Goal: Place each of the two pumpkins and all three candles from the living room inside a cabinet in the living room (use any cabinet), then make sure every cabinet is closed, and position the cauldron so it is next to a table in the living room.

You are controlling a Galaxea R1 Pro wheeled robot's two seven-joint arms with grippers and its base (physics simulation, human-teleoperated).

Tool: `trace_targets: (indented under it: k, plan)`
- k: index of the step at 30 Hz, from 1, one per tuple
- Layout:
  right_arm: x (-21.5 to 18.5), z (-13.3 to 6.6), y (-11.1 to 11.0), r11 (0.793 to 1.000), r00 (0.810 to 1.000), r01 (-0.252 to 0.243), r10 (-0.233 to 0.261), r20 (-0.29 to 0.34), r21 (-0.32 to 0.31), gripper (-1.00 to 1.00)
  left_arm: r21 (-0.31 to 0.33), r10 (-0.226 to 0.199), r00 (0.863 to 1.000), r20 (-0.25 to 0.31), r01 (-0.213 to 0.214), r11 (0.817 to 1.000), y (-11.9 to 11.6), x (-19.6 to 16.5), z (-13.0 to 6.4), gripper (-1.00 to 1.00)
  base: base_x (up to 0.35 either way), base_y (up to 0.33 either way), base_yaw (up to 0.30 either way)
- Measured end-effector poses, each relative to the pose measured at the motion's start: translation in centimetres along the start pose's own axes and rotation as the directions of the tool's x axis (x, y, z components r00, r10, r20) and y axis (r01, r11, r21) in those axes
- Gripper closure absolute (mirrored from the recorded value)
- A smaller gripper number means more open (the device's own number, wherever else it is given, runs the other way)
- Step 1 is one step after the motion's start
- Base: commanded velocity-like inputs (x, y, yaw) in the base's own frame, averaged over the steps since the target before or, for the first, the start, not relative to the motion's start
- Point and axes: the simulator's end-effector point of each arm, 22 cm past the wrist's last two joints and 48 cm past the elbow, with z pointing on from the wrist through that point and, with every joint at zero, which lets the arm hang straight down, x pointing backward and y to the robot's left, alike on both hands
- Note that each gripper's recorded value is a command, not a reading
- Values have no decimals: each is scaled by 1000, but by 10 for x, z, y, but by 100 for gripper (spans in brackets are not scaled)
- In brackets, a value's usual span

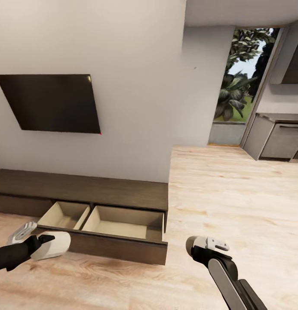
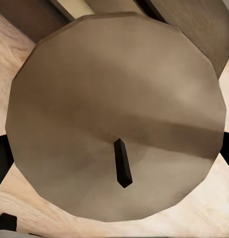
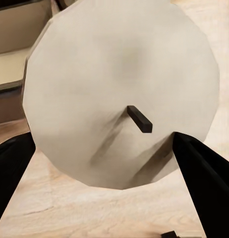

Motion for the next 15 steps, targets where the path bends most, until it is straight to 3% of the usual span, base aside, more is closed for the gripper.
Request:
trace_targets:
  k: [15]
  plan:
    - [-3,-7,0,1000,1000,0,0,-2,1,100,1,-1,1000,-1,1,1000,-4,-2,-7,100,0,0,-278]
